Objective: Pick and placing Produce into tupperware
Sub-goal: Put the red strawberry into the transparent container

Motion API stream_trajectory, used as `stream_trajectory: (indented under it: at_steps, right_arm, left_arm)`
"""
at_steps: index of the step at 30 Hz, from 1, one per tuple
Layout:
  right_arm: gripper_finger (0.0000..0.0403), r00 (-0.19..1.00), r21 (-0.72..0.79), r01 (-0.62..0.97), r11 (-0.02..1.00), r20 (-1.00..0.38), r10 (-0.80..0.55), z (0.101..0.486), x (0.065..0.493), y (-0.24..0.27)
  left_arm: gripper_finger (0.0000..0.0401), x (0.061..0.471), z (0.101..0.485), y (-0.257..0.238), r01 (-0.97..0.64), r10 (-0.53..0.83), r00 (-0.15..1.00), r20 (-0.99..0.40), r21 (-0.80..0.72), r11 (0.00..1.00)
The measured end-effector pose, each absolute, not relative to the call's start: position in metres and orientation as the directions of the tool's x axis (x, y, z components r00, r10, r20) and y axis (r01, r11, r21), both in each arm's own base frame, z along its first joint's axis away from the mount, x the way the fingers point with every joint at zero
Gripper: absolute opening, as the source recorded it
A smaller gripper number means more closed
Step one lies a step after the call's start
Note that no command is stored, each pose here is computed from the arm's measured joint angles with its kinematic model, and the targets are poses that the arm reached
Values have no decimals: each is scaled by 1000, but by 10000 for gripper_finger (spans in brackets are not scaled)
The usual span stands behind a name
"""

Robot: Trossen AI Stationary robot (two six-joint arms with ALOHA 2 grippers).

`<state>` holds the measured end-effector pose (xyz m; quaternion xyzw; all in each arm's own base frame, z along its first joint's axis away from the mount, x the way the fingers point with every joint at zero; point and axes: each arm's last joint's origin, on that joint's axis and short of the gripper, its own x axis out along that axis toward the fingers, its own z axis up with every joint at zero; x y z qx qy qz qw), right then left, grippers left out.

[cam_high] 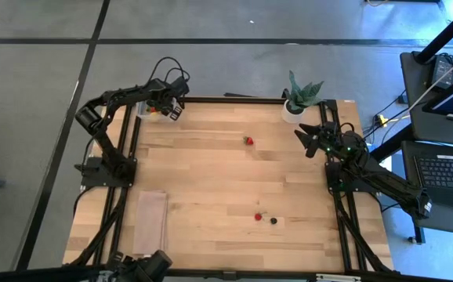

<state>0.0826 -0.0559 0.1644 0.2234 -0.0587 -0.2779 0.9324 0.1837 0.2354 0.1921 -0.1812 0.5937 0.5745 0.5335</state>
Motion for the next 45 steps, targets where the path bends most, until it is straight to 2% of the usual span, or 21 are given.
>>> stream_trajectory:
  at_steps: [5,10,15,19,22,26,31,37,41,45]
  right_arm:
    - [269,839,450,492,746,-15,-544,164,83,-56]
    - [269,838,450,492,745,-15,-545,164,83,-56]
    - [269,846,450,480,753,-11,-533,165,83,-56]
    - [269,947,402,275,874,44,-318,174,85,-49]
    - [269,976,384,175,907,55,-212,189,83,-44]
    - [269,978,370,201,907,-21,-208,209,80,-42]
    - [269,974,333,227,915,-105,-203,241,85,-45]
    - [269,967,267,179,947,-227,-119,275,112,-56]
    - [269,938,208,131,969,-342,-53,284,140,-63]
    - [269,864,140,145,979,-499,-57,276,170,-74]
  left_arm:
    - [137,190,204,226,-823,432,-325,-841,477,309]
    - [130,205,246,208,-833,552,-189,-812,430,348]
    - [124,217,302,173,-869,696,57,-715,307,387]
    - [120,218,342,135,-867,755,292,-588,171,468]
    - [117,216,364,108,-812,723,464,-512,81,579]
    - [112,221,380,79,-659,598,672,-437,16,752]
    - [107,236,380,57,-523,489,799,-349,-2,853]
    - [100,255,338,43,-413,401,903,-153,-53,909]
    - [95,255,299,39,-334,328,941,-79,-85,939]
    - [89,249,279,34,-308,309,951,-4,-102,946]
